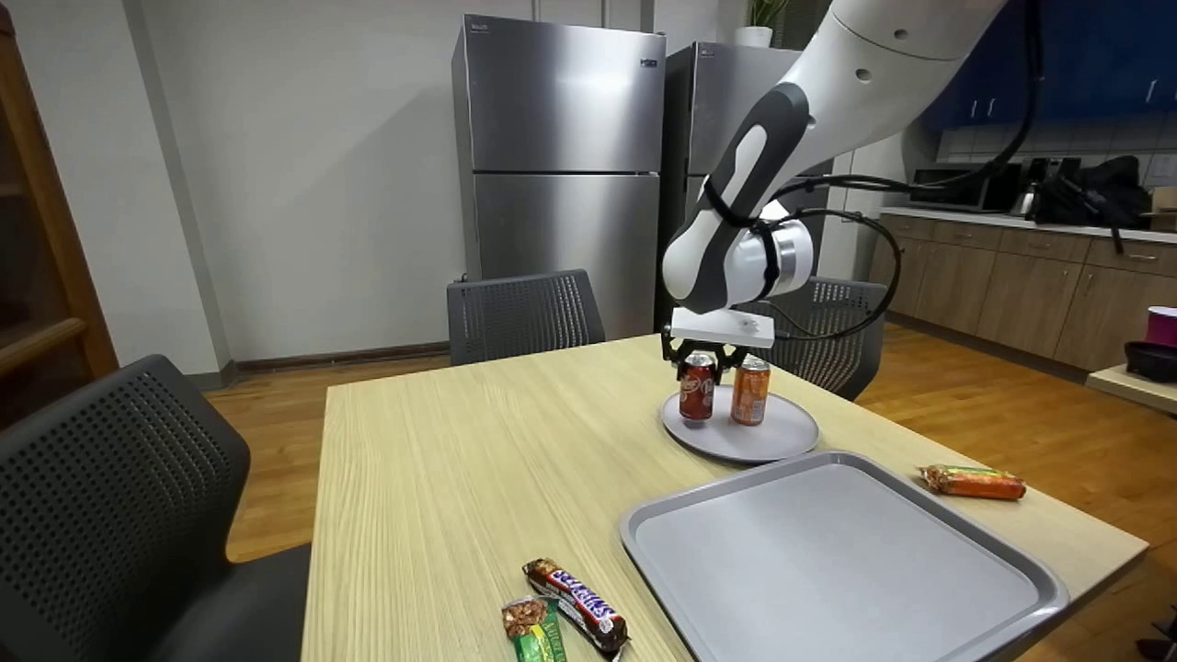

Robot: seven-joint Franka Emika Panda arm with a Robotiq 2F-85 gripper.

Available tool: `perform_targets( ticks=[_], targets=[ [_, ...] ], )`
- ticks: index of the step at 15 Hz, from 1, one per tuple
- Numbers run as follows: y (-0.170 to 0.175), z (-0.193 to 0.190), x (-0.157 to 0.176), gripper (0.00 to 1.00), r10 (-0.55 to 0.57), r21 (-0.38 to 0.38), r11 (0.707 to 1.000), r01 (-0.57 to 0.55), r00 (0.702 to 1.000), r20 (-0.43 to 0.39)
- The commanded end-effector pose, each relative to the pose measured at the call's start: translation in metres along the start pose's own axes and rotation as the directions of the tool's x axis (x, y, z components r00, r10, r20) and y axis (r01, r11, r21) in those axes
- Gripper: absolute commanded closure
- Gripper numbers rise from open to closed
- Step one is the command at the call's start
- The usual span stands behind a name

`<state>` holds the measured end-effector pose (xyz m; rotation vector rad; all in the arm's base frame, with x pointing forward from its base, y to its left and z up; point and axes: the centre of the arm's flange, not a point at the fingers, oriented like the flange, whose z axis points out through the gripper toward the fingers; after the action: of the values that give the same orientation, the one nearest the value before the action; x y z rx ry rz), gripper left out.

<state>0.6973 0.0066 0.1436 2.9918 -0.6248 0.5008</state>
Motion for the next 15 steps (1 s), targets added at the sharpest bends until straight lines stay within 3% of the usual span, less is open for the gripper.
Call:
perform_targets(
  ticks=[1,15],
  targets=[
    [0.004,-0.043,-0.021,0.61,0.021,0.005,1.000,-0.021,1.000,0.008],
    [0.009,-0.113,-0.131,0.61,0.002,0.042,0.999,-0.004,0.999,0.044]
  ],
)
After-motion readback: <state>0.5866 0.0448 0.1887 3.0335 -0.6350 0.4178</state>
